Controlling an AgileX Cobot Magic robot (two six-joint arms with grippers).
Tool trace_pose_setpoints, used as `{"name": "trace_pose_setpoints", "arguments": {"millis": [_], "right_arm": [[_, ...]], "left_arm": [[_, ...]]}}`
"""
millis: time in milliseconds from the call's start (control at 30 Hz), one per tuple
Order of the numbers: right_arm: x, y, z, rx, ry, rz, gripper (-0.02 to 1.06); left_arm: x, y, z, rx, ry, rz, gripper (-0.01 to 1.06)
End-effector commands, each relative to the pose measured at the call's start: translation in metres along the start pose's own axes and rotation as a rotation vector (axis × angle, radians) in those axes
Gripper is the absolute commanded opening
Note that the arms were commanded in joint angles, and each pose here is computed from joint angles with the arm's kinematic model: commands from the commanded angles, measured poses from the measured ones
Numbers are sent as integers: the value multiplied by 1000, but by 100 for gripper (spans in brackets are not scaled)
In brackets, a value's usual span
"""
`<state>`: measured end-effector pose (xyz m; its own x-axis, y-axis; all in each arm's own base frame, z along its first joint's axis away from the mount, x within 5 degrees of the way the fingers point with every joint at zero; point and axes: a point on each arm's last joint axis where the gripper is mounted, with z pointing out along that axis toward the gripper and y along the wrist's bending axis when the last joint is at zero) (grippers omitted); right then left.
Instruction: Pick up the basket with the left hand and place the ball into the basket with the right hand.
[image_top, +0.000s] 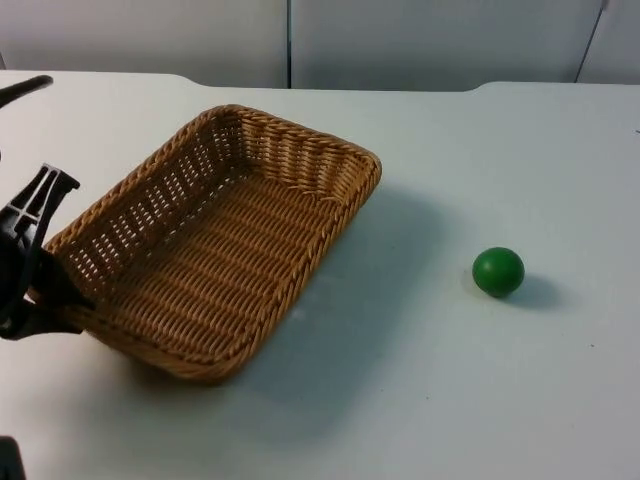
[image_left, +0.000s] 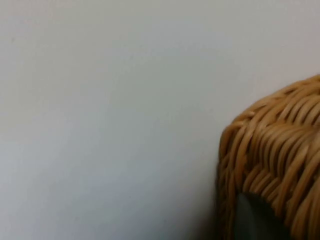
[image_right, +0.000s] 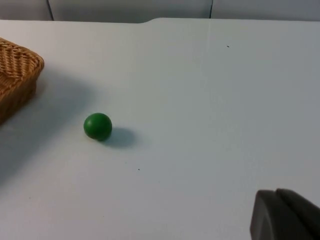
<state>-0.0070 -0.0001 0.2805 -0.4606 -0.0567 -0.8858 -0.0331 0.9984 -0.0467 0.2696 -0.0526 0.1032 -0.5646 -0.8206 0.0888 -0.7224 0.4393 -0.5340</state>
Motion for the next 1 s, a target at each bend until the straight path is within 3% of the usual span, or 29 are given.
{"name": "trace_pose_setpoints", "arguments": {"millis": [0, 267, 367, 633, 700, 967], "right_arm": [[1, 0, 1, -2, -2, -1, 0], [1, 0, 1, -2, -2, -1, 0], [1, 0, 1, -2, -2, -1, 0], [1, 0, 1, -2, -2, -1, 0], [1, 0, 1, -2, -2, -1, 0], [1, 0, 1, -2, -2, -1, 0]], "left_arm": [[-1, -11, 0, 40, 14, 22, 0], [3, -23, -3, 96, 78, 49, 0], [1, -25, -8, 95, 49, 83, 0], [5, -43, -46, 191, -35, 126, 0], [6, -43, -51, 181, -38, 146, 0], [11, -26, -63, -20, -18, 330, 0]]}}
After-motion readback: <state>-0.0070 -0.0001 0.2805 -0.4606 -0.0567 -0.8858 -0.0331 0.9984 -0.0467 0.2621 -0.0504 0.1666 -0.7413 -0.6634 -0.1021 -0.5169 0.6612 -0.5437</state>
